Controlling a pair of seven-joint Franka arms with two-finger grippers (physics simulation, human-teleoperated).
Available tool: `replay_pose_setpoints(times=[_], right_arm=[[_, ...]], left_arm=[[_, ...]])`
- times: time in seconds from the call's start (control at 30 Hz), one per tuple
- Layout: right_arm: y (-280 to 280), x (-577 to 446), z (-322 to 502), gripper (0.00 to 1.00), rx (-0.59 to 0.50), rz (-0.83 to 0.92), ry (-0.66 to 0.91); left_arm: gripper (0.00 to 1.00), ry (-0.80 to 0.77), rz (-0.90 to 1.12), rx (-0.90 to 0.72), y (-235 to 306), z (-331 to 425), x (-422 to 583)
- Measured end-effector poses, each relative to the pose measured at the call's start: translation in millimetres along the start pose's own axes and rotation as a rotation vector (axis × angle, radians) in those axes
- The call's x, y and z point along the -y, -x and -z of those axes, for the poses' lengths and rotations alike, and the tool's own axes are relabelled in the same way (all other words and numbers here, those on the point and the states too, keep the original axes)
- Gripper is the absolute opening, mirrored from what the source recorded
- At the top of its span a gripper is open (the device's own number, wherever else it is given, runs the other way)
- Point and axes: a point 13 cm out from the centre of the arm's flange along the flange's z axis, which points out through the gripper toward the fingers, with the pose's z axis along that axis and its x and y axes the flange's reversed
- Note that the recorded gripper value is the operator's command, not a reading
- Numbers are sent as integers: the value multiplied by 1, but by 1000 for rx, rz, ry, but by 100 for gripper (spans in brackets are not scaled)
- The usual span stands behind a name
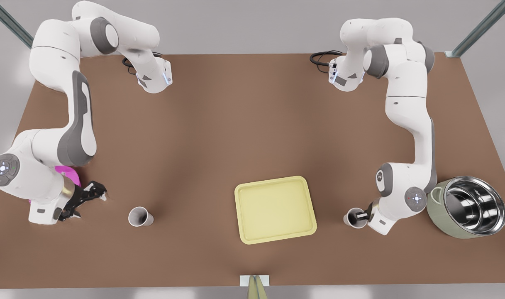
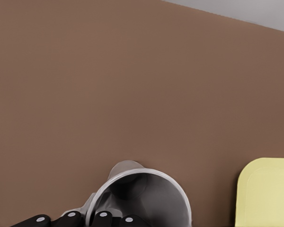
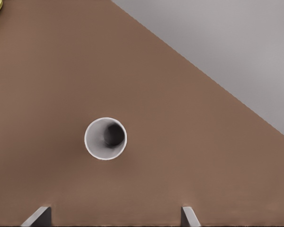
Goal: Use the left arm to pick up the white IKEA cup from the tray and place it on the middle-left position; use the right arm to pick up the white IKEA cup from the tray and place it on the middle-right position
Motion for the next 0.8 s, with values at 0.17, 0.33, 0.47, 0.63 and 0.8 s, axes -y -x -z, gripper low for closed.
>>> replay_pose_setpoints(times=[0.17,0.33,0.47,0.63,0.8], right_arm=[[-74,-61,25,100,-112,-110,-3],[-90,-74,32,100,-129,-217,3],[-94,-78,31,100,-137,-296,2],[-88,-84,27,100,-119,-412,30],[-86,-84,27,100,-115,-493,31]], left_arm=[[18,1,-43,-11,-2,-11,-4],[100,-19,-84,-5,0,-13,-1],[100,-30,-154,50,9,47,9],[100,25,-259,152,-46,293,18],[100,66,-268,22,-121,303,-8]])
